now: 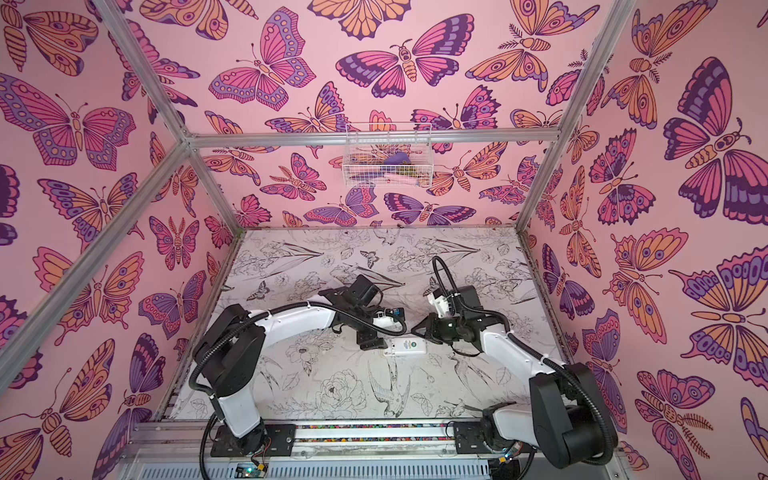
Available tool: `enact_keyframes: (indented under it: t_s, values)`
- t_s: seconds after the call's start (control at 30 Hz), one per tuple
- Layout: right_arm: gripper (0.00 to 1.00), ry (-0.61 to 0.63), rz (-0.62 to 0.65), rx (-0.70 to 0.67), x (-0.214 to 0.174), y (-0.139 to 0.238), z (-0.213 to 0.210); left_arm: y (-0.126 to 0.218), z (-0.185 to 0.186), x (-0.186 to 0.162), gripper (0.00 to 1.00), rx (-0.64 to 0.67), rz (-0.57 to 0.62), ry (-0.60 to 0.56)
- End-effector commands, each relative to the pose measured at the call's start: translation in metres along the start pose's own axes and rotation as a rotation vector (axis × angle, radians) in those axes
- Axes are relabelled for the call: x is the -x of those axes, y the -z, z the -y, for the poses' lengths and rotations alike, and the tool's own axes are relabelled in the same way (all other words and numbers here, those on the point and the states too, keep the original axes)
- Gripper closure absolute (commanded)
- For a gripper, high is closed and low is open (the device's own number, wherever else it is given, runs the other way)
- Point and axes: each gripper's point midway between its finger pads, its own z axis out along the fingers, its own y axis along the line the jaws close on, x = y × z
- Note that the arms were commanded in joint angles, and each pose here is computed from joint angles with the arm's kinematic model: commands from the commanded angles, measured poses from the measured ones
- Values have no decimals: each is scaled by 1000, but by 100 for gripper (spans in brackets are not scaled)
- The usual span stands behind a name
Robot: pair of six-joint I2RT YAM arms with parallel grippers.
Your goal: Unload the batteries from the remote control
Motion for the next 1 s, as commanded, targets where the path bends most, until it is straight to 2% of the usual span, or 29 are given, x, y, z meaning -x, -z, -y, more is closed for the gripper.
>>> enact_keyframes:
  t_s: [0.0, 0.1, 0.23, 0.4, 0.6, 0.8, 0.97]
  values:
    - [100, -7, 70, -32, 22, 14, 3, 24, -9, -2, 21, 16, -25, 56]
    - [99, -23, 115, -52, 39, 19, 6, 41, -33, -4, 20, 75, 13, 133]
    - [93, -43, 163, -78, 58, 22, 5, 65, -73, -18, 15, 190, 43, 270]
    - [91, -73, 195, -81, 79, 16, 10, 94, -103, -41, 0, 296, 74, 414]
    - [90, -135, 225, -58, 105, 5, 16, 127, -116, -64, 0, 354, 152, 568]
    - [88, -212, 230, -44, 123, -13, 29, 156, -124, -89, 0, 415, 228, 661]
    - [87, -240, 238, -37, 138, -23, 33, 186, -145, -121, 0, 493, 305, 823]
